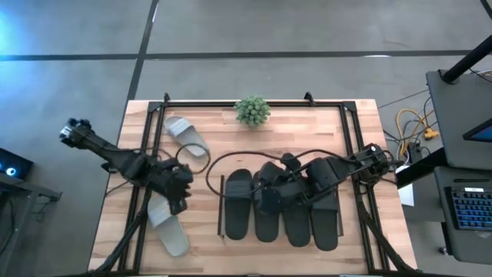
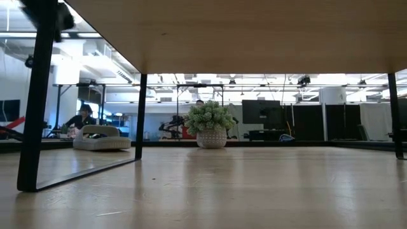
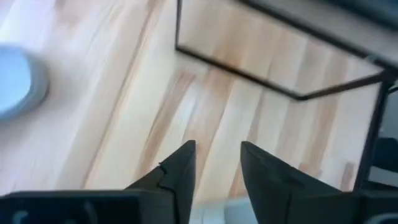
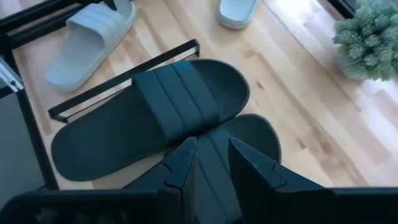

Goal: Pick and place slides into the shelf
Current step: Put the white slipper under the shelf

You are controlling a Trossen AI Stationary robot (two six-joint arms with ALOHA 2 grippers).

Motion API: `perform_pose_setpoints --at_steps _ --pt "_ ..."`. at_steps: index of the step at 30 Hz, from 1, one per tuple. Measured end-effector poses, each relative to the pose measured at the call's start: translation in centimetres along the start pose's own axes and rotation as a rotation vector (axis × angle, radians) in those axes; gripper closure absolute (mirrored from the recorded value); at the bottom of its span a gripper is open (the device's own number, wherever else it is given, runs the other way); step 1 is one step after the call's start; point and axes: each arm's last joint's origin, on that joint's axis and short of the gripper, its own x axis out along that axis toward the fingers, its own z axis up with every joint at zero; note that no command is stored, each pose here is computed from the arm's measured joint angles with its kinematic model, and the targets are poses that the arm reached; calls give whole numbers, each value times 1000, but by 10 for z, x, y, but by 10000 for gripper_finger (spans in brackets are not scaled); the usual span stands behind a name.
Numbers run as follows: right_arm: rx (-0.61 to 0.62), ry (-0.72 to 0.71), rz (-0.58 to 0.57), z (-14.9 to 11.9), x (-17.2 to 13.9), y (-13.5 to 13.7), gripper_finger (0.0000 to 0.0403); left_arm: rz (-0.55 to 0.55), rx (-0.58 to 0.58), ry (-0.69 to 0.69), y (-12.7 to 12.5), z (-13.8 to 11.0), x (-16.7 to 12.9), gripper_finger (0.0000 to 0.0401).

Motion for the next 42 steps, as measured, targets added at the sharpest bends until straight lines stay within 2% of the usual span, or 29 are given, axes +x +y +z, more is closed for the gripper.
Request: perform_pose_setpoints --at_steps 3,6,10,13,16,19,24,29,38,42 --pt "9 1 5 -3 -2 2 319 28 -31 23 -15 -12 -3 303" --pt "9 4 8 -3 -2 3 319 49 2 83 -31 -26 0 305" --pt "-5 8 10 -3 -2 3 319 109 31 256 -50 -52 13 295" --pt "-23 8 7 -2 -1 2 319 206 45 388 -59 -73 25 272" --pt "-40 9 5 -2 -1 1 319 340 53 434 -64 -87 35 246" --pt "-63 10 -4 1 1 -2 319 444 -4 457 -67 -93 47 219" --pt "-70 17 -27 7 6 -9 319 502 -68 519 -76 -98 65 191" --pt "-74 53 -73 9 9 -19 319 520 -87 541 -86 -99 73 187" --pt "-47 92 -58 15 14 -26 319 612 -80 564 -89 -106 94 186" --pt "-39 92 -61 16 15 -28 319 649 -41 561 -90 -109 104 186"
